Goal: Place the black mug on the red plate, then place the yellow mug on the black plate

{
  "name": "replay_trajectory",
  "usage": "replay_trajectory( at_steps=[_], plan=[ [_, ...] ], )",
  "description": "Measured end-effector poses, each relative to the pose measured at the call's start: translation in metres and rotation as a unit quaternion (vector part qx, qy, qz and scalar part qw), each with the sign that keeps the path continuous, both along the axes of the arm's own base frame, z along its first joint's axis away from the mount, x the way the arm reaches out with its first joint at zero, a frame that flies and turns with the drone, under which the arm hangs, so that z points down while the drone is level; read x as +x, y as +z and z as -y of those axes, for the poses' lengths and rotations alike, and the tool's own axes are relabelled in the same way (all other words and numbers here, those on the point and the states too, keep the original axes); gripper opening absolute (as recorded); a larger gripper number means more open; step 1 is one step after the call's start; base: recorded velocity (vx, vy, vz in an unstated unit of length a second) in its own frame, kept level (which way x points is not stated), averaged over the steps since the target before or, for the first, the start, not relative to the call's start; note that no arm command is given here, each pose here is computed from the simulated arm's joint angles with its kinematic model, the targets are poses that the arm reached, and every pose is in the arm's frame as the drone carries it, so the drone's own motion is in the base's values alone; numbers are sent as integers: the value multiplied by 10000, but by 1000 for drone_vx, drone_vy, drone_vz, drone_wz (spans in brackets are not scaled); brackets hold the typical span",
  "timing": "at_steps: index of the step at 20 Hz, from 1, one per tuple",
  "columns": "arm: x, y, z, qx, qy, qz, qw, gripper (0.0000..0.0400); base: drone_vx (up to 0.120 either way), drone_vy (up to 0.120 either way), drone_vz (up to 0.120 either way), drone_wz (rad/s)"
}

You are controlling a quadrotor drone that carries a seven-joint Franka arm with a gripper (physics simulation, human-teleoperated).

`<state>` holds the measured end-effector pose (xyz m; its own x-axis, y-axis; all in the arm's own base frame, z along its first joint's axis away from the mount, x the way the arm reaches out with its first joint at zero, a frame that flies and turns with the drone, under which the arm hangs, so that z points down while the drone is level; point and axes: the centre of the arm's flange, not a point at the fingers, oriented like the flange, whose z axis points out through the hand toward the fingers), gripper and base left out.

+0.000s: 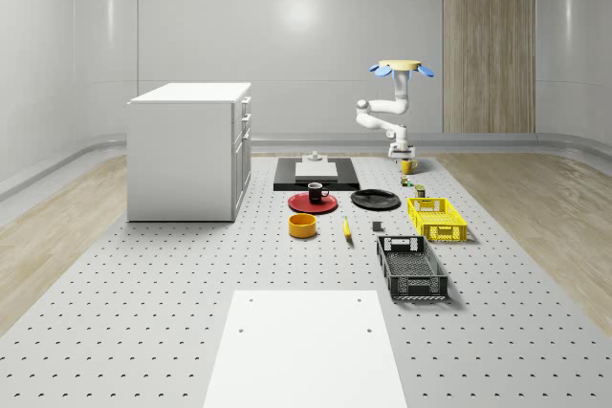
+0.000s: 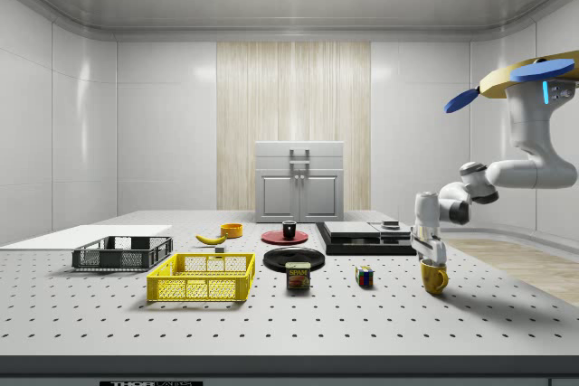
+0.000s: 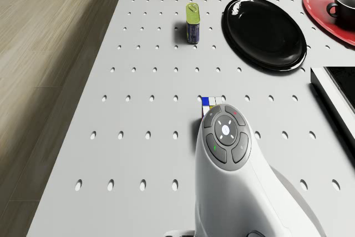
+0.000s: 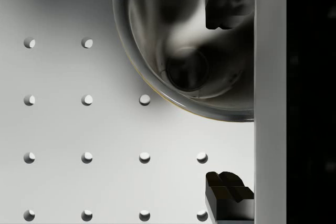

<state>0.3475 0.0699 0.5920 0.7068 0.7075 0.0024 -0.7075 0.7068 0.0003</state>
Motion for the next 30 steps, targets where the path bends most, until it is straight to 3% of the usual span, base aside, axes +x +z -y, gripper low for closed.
replay_trajectory(
  at_steps=[5,13,14,15,17,20,24,30],
  plan=[
    [36,-8,0,0,0,0,10000,400,0,0,0,0],
    [50,-11,-24,0,0,0,10000,400,0,0,0,0],
    [50,-11,-27,0,0,0,10000,377,0,0,0,0],
    [51,-11,-30,0,0,0,10000,318,0,0,0,0],
    [51,-11,-34,0,0,0,10000,236,0,0,0,0],
    [52,-11,-37,1,0,0,10000,170,0,0,0,0],
    [52,-11,-39,1,0,0,10000,132,0,0,0,0],
    [52,-29,-40,0,-12,0,10000,116,0,0,0,0]
  ],
)
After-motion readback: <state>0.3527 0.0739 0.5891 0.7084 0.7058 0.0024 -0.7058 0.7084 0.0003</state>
